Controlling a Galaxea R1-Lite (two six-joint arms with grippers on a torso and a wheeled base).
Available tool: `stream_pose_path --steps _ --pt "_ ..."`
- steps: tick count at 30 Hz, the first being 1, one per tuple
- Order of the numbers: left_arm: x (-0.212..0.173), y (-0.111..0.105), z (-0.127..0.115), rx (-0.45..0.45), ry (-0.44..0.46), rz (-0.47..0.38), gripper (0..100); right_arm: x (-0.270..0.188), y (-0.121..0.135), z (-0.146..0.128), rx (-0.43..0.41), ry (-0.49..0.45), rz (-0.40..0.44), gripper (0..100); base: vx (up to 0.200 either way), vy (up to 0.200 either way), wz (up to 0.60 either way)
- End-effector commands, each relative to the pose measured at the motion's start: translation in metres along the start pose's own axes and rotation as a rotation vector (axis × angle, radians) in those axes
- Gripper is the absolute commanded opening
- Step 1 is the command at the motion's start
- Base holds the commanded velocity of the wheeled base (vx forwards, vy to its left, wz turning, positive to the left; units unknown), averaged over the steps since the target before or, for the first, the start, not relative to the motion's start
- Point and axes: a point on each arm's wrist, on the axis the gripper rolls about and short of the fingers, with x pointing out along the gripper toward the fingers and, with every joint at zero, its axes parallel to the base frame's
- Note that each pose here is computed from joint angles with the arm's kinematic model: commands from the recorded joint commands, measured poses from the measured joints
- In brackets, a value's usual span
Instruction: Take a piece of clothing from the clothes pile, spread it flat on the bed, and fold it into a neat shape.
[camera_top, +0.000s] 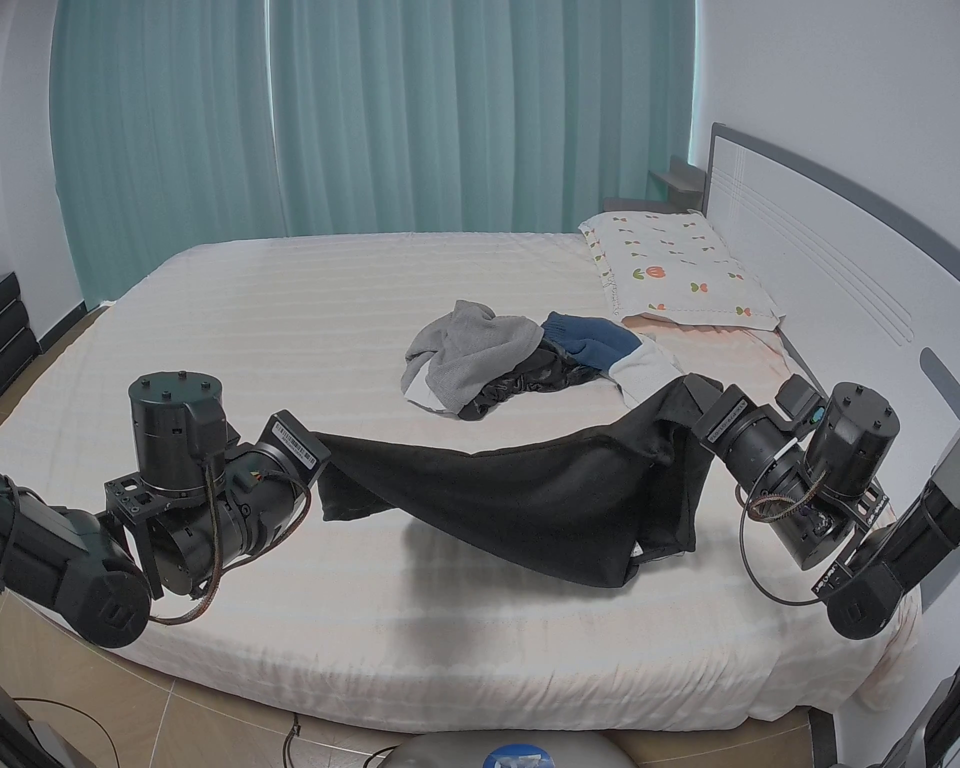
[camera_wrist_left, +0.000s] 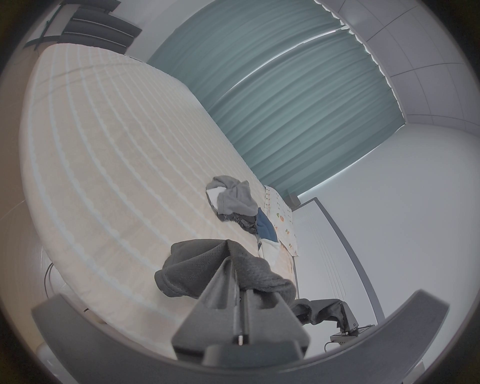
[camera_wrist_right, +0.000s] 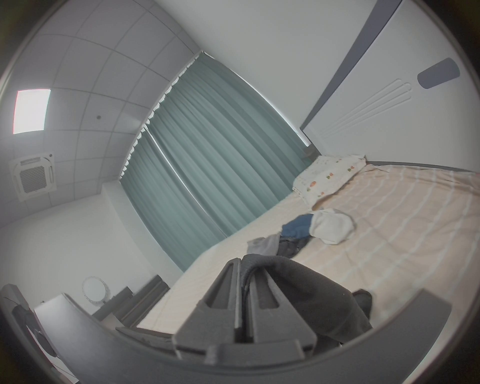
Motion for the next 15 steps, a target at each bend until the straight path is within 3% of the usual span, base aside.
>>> stream_pose_path --steps 1,15 --pt "-0.0011 0.0008 0.002 -0.004 -0.016 -0.009 0 0.0033 -0.0012 -0.0031 0.007 -0.021 0.017 0 0.0 0.2 0.0" --pt "-0.0043 -0.0006 0.0074 -0.01 -0.034 -0.021 0 0.0061 -0.0011 -0.0023 0.022 -0.032 0.037 0 0.0 0.2 0.0"
